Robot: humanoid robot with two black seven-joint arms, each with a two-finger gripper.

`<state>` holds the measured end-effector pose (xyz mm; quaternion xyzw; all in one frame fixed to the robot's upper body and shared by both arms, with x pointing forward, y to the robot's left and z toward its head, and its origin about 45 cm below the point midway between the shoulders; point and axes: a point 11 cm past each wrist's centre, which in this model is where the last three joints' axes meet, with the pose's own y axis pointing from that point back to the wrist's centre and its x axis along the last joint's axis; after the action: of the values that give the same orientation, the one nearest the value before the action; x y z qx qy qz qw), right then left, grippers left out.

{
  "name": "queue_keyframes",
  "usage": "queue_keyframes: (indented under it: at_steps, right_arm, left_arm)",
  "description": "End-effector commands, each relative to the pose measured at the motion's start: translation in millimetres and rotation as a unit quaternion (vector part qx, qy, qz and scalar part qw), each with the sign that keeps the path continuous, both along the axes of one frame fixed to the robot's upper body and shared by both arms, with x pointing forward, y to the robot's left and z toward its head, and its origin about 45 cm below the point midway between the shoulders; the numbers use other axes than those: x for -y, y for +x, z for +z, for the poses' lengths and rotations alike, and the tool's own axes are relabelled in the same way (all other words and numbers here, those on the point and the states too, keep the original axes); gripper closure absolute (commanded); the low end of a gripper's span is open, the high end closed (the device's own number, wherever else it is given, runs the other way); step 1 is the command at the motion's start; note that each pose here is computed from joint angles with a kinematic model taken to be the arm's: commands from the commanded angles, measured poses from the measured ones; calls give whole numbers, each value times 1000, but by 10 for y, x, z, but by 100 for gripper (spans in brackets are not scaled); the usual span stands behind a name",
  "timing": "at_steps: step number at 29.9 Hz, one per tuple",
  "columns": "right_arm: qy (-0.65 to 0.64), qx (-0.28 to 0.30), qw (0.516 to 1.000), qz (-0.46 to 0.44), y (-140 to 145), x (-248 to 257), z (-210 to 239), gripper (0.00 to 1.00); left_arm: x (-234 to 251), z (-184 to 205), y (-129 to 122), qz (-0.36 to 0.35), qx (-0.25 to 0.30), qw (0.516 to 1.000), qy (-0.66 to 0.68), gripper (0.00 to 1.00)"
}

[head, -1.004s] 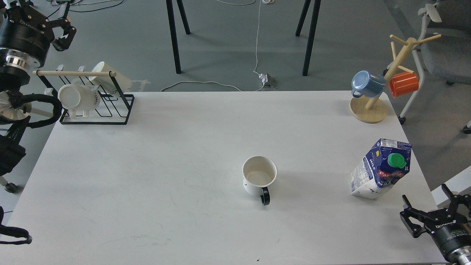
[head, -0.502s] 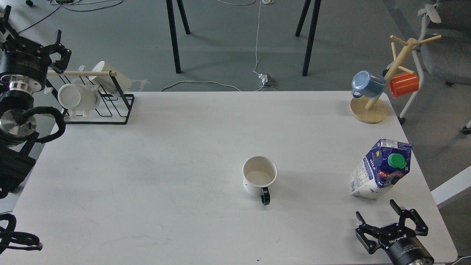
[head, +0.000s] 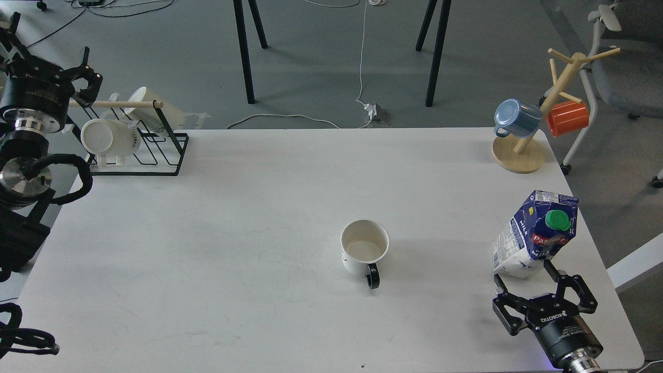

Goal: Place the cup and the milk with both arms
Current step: 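Move the right gripper to the milk carton and grasp it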

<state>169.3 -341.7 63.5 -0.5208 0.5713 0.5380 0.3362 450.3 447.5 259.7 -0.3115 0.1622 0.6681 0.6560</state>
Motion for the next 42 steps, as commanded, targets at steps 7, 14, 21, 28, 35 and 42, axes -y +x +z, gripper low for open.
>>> queue_keyframes:
  at_steps: [7, 14, 21, 28, 35, 42]
  right_arm:
    - [-5, 1, 1000, -13, -23, 84, 12, 2]
    - [-6, 11, 1000, -26, 25, 132, 50, 2]
    - [-2, 16, 1000, -26, 68, 105, 64, 2]
    - [4, 30, 999, -24, 186, 45, 100, 2]
    - [16, 45, 999, -22, 303, -55, 139, 17]
    - [18, 44, 999, -19, 298, -77, 141, 49]
  left_arm:
    - [-14, -30, -20, 1, -3, 1000, 0, 0]
    - [-16, -37, -24, 1, -4, 1000, 0, 0]
    - [-27, -40, -30, 2, -4, 1000, 1, 0]
    - [-35, -60, -39, 4, -7, 1000, 3, 0]
    - [-41, -47, -36, 5, -6, 1000, 4, 0]
    - [-73, -83, -51, 10, -11, 1000, 6, 0]
